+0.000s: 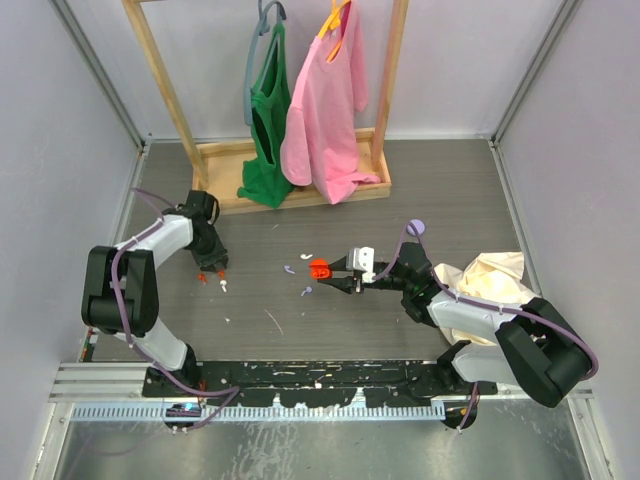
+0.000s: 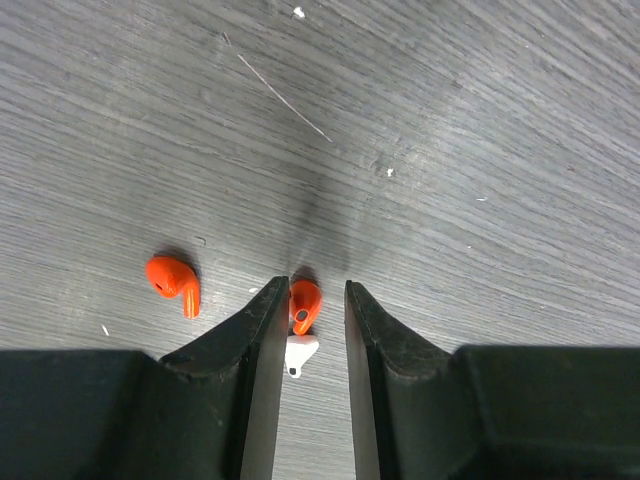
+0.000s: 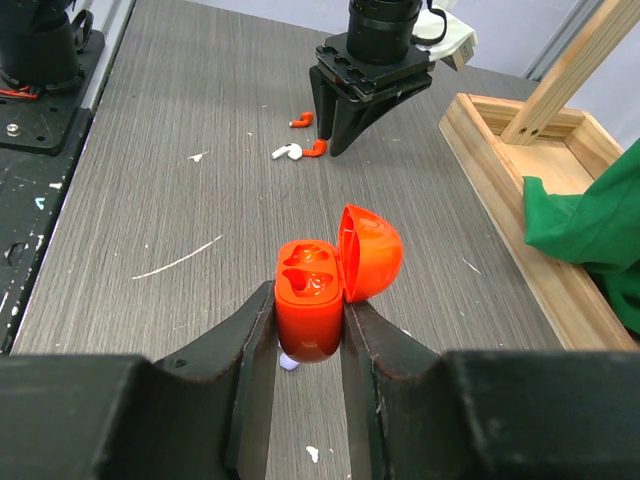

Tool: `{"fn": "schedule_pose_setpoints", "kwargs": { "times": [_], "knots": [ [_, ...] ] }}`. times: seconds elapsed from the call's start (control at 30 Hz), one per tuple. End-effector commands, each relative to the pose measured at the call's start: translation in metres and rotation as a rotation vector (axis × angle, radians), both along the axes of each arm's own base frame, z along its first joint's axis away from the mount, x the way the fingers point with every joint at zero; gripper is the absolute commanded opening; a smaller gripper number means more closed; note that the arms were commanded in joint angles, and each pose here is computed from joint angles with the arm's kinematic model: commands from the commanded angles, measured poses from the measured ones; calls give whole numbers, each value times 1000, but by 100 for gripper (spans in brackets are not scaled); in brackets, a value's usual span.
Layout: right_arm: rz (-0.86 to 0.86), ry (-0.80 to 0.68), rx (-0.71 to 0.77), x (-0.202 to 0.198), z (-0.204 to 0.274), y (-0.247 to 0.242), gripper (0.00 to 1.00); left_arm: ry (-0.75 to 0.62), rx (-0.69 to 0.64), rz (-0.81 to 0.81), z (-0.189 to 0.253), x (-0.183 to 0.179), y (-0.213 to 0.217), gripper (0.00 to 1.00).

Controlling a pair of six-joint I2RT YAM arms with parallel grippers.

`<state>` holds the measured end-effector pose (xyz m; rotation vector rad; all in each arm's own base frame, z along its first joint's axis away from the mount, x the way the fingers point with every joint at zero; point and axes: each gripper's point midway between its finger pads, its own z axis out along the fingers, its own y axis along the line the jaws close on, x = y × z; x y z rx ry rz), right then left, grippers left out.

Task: Insert the wireless bluetooth earbuds into the charging case
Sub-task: Pick up the earbud from the center of the board.

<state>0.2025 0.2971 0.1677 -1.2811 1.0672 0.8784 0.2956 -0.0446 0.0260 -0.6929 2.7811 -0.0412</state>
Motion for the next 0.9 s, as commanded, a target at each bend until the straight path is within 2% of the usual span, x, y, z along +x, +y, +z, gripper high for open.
{"fn": "schedule_pose_setpoints", "kwargs": {
  "times": [0.0, 0.43, 0.67, 0.87],
  "knots": [
    [10, -70, 44, 4, 24, 4, 1, -3, 22, -20, 7, 5, 2, 30],
    [12, -74, 43, 5, 25, 4, 1, 36, 24, -57, 3, 2, -1, 28],
    [11, -72, 39, 5, 24, 4, 1, 61, 18, -70, -4, 0, -4, 22],
    [12, -75, 35, 5, 24, 4, 1, 60, 10, -78, -2, -3, -8, 21]
  ]
}}
